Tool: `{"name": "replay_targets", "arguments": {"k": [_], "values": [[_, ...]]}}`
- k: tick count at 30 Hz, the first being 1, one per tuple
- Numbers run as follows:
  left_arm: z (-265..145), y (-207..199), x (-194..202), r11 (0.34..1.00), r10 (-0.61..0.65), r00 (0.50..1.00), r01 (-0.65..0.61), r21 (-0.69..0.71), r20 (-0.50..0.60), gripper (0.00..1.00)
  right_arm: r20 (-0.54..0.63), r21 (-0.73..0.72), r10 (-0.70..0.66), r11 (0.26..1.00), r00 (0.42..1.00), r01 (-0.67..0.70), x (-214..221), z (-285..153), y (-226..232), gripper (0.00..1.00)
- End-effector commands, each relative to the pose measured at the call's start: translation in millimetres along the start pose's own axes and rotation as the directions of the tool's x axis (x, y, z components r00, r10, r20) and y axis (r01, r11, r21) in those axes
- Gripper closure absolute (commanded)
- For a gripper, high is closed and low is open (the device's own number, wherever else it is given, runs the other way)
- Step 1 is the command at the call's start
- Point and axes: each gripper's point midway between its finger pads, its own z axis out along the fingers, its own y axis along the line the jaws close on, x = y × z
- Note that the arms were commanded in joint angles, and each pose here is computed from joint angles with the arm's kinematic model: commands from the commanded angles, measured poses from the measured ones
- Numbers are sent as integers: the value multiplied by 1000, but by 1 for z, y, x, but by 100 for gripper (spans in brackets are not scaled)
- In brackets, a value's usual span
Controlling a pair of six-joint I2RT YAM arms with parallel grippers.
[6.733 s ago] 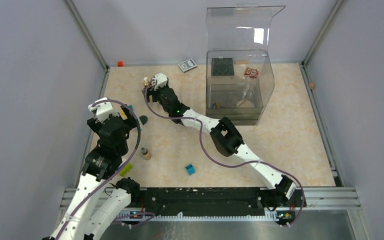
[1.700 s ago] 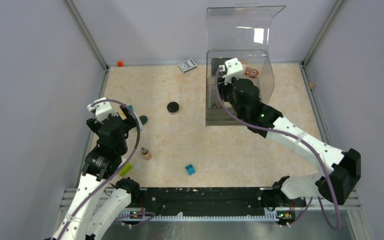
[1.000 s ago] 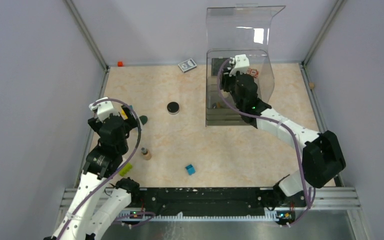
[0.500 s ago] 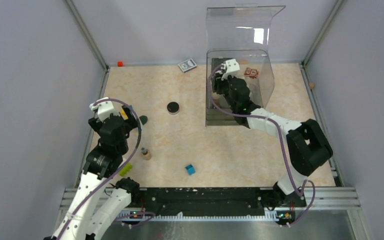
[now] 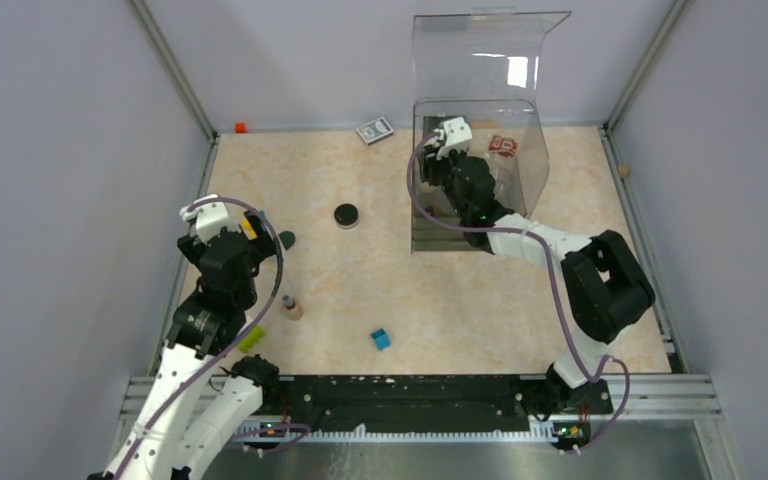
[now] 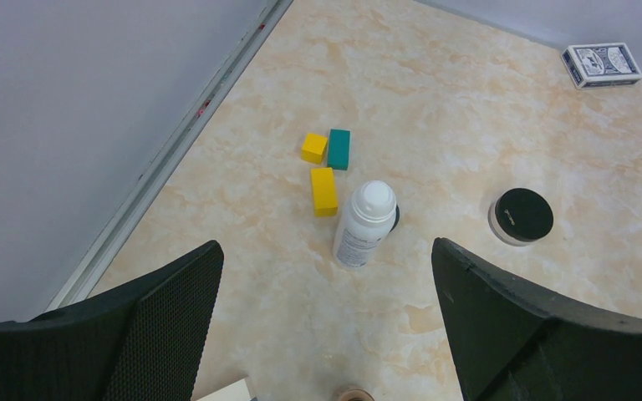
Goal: Organize the makeup
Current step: Place the makeup in the drawer.
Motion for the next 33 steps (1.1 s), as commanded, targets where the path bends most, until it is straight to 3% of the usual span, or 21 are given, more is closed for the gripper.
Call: {"name": "replay_targets", "arguments": {"k": [1,6,14,19,28,33], "values": [[3,-3,-10,1000,-20,999,20,5,35,1,110,-7,12,1000,994,-11,-44,9,-1,70],[2,-3,-9,1000,-20,999,20,6,35,1,101,-8,19,1000,995,-19,-47,7,-1,50],[2,-2,-10,1000,-23,999,23,4,39,1,114,-18,23,1000,993,-21,-68,0,-1,40],[2,-2,-10,1000,-22,999,22,4,37,1,149,12,25,1000,989,-27,-99,-12,-10,38],[3,-1,-10,1000,-21,999,21,-3,38,1,271,15,54,998,961,-60,-196,-54,-20,37],[4,-2,-10,1000,-21,999,21,-4,35,1,267,-34,-15,999,964,25,-223,-72,21,37]]}}
